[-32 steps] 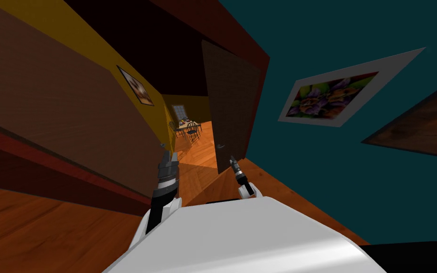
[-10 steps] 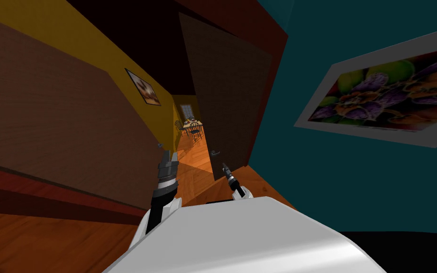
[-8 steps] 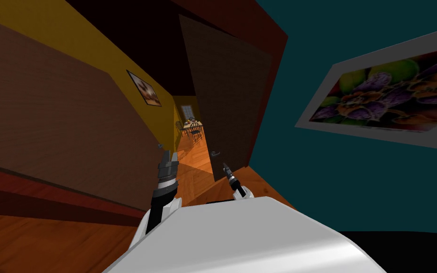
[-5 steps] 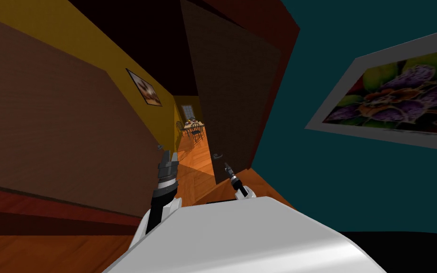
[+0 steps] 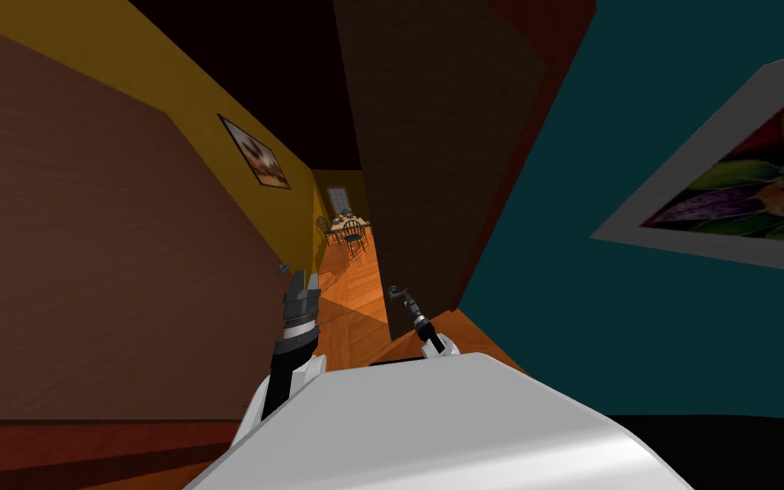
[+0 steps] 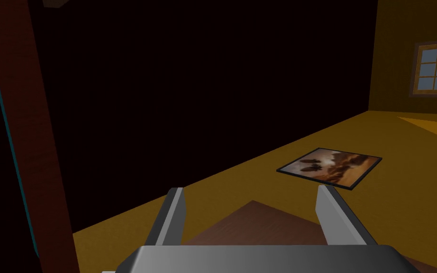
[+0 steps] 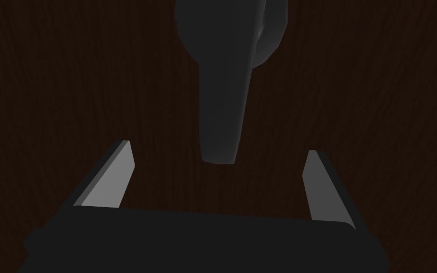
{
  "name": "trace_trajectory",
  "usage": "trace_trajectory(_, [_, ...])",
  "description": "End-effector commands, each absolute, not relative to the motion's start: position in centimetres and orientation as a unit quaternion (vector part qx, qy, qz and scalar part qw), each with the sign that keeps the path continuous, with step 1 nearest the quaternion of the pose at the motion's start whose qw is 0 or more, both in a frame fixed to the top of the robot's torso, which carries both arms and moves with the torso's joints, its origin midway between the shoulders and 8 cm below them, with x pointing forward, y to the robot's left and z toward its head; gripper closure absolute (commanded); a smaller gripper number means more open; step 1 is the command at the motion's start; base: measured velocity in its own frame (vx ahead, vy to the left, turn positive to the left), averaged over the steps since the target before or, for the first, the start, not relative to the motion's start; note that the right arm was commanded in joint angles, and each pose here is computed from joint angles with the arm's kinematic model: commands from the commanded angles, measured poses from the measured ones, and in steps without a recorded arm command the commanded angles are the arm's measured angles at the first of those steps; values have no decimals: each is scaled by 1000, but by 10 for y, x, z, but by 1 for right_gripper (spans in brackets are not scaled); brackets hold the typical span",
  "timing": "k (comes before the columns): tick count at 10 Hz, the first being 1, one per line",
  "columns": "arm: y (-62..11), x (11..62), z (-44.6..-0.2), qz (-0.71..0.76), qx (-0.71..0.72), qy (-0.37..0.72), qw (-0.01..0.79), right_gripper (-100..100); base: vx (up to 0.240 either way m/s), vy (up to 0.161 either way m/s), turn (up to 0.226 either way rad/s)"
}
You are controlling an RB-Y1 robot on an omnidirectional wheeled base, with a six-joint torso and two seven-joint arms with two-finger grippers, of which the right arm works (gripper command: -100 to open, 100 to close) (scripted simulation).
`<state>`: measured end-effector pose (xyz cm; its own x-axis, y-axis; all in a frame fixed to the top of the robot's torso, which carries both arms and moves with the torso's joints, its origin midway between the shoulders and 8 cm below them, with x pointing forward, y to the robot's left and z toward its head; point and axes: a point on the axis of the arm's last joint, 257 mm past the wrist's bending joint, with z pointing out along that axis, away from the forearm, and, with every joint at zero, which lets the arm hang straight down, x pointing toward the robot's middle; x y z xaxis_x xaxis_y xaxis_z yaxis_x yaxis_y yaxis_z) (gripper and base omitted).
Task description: Push the door open
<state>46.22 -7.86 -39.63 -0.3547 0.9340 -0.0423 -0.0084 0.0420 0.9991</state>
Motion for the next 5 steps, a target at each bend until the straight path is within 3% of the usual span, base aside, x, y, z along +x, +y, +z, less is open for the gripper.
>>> trace_trajectory(1, [-71, 462, -394, 576, 395, 587, 409, -100, 189, 66, 36])
trace_trajectory(3, [-68, 461, -394, 577, 396, 586, 408, -100, 114, 75, 14])
trace_trajectory(4, [-68, 461, -394, 577, 396, 586, 408, 100, -7, -7, -2])
trace_trajectory(5, [-68, 461, -394, 577, 396, 586, 408, 100, -22, -19, 6])
